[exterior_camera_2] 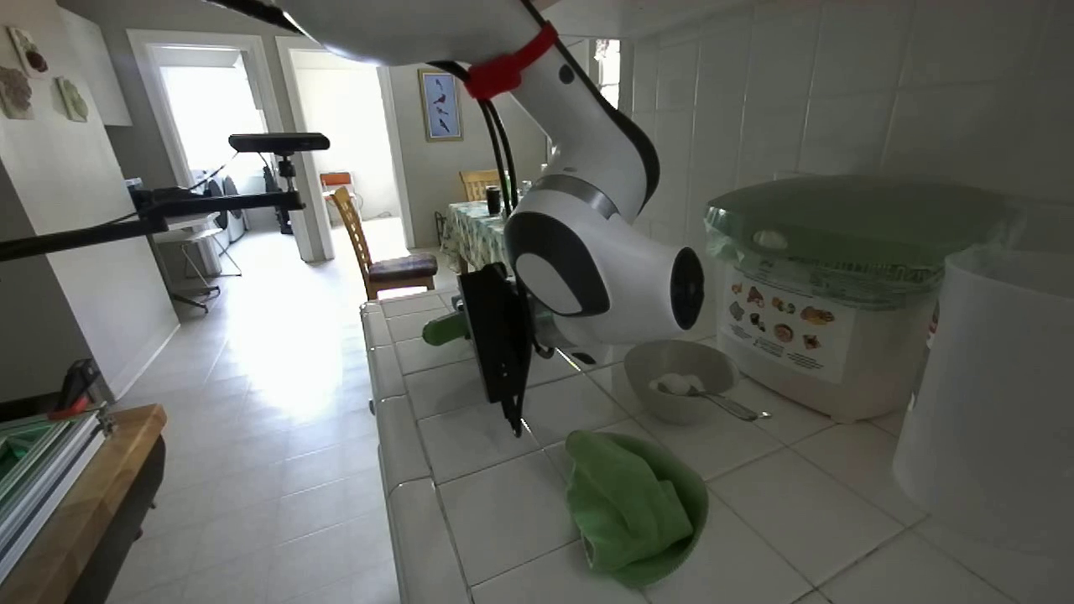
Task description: Move the lighter to the left
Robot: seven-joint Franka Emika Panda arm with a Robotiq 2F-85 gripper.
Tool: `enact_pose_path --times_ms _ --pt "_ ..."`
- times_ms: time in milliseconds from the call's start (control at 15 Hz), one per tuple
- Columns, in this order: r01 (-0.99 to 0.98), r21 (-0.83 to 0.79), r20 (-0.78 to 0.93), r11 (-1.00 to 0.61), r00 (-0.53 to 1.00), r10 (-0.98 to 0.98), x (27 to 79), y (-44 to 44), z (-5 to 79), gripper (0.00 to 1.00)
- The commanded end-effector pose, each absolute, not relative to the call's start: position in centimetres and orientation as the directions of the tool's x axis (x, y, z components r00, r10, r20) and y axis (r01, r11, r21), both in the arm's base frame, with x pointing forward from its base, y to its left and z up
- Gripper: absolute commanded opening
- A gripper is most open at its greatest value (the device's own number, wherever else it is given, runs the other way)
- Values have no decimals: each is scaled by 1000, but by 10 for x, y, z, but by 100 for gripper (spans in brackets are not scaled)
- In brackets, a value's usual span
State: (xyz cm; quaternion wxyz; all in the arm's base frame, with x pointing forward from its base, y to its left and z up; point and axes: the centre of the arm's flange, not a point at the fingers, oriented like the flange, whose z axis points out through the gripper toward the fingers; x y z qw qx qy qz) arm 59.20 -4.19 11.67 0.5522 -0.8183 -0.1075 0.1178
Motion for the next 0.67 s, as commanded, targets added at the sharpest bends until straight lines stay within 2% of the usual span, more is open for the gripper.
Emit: enact_pose_path --times_ms 0,600 --pt "7 -941 -102 -338 948 302 602 -45 111 16" --pt "-28 -943 -134 -332 944 302 605 -45 111 16"
